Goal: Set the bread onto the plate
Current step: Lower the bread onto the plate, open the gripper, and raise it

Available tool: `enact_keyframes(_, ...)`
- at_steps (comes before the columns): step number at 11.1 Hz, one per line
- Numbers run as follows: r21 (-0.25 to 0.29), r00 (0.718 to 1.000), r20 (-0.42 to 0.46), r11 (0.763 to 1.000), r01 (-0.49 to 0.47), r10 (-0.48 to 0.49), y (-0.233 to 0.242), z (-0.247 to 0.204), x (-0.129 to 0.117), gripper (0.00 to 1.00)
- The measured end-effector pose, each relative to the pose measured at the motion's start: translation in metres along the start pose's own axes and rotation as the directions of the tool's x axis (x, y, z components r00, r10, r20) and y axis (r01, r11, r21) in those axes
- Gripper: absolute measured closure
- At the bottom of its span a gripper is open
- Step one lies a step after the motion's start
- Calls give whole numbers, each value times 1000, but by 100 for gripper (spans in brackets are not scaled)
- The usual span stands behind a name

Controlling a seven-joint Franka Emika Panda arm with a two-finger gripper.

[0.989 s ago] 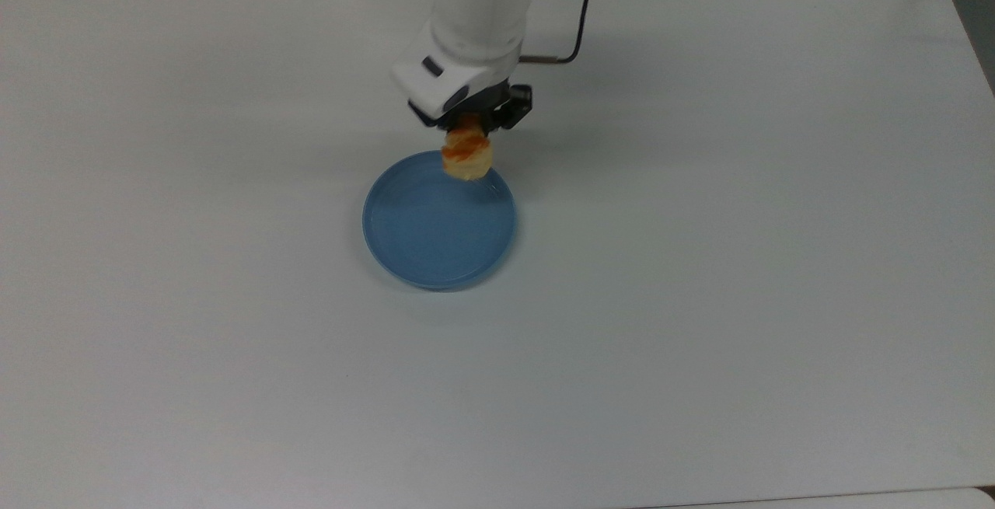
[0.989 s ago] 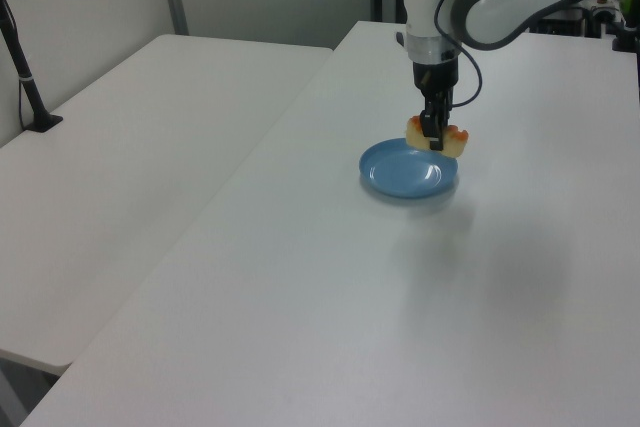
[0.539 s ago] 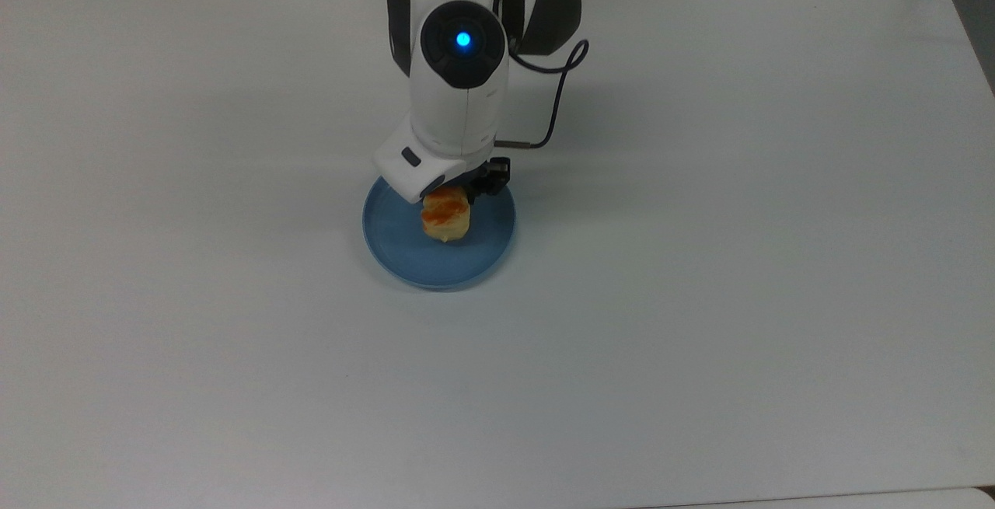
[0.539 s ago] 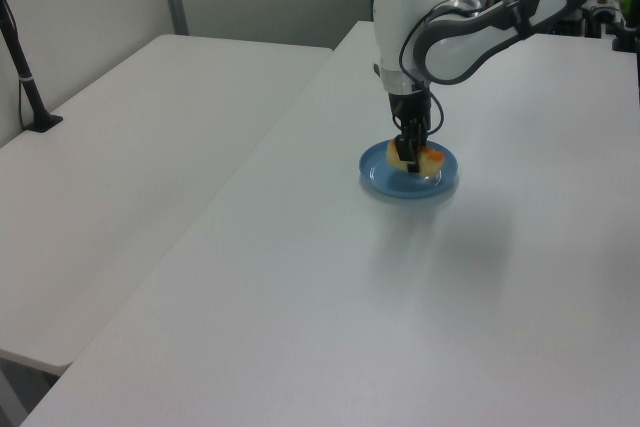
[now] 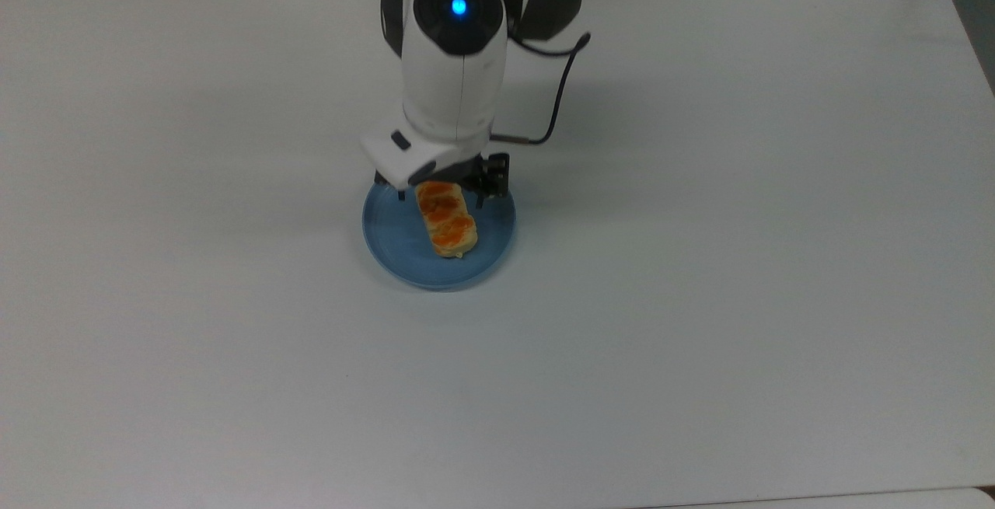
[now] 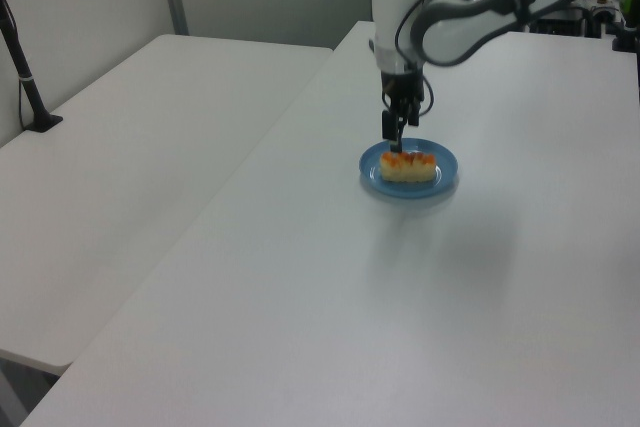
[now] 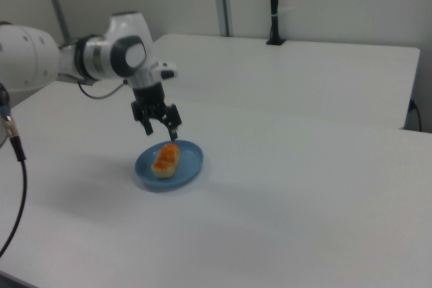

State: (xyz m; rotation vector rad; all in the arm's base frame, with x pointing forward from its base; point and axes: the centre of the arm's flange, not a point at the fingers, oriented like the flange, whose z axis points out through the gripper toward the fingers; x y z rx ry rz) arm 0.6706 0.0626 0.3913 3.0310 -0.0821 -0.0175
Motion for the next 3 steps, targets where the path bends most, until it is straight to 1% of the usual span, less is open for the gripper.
enact_keyframes(1,-7,1000,1,1000,-19,19,6,-38,-12,0)
enact_keyframes(3,-11,999,-3,999,-50,50,24,-120,-48,0)
